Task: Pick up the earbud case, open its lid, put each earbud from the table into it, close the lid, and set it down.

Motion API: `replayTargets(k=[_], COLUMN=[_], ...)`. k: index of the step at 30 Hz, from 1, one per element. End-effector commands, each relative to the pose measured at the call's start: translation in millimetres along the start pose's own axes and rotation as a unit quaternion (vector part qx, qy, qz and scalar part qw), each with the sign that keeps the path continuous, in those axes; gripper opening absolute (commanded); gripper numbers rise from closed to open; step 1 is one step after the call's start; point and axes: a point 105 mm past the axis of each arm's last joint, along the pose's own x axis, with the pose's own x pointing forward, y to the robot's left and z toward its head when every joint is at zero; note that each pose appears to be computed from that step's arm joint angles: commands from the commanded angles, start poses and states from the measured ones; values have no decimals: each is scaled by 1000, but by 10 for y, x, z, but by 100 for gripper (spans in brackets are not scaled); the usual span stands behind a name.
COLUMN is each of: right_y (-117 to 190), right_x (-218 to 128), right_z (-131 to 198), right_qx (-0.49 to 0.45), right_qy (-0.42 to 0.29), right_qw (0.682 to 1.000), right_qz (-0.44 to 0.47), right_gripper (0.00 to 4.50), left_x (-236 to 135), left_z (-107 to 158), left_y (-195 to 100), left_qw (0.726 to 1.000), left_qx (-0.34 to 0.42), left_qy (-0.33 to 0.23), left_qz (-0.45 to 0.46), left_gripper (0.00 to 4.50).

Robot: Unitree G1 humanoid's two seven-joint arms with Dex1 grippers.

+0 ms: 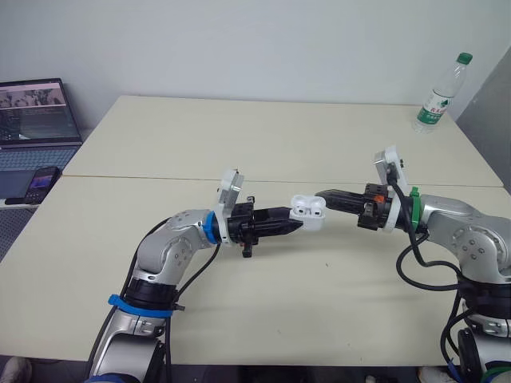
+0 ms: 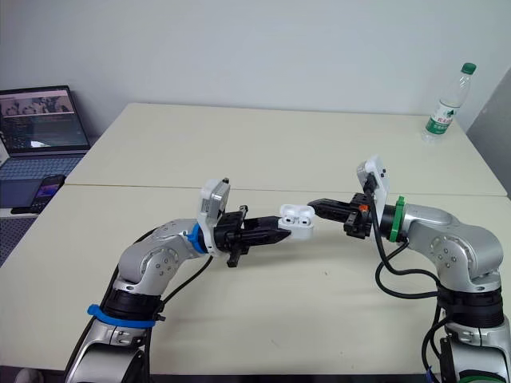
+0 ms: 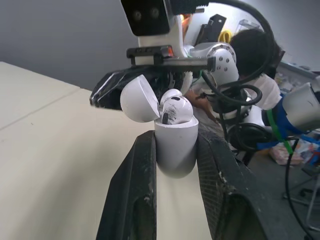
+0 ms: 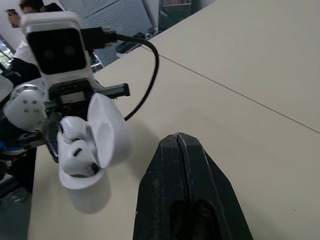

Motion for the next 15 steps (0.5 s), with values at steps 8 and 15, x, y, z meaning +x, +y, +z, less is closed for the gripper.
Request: replayTargets(k=[8,15], right_y=[593,295], right_x=[-230,-232], right_z=[278,178], right_qx=[-2,-21], right_qy=[-37,-31], right_qw=[989,999], right_qz=[144,30], right_gripper=[1,1], left_x=[19,36], left_z=[46,-4], left_y=[85,133], left_qw=[1000,999], left_qx=[1,-2], left_qy=[-3,6], left_qz=[18,36], left_gripper=[77,77])
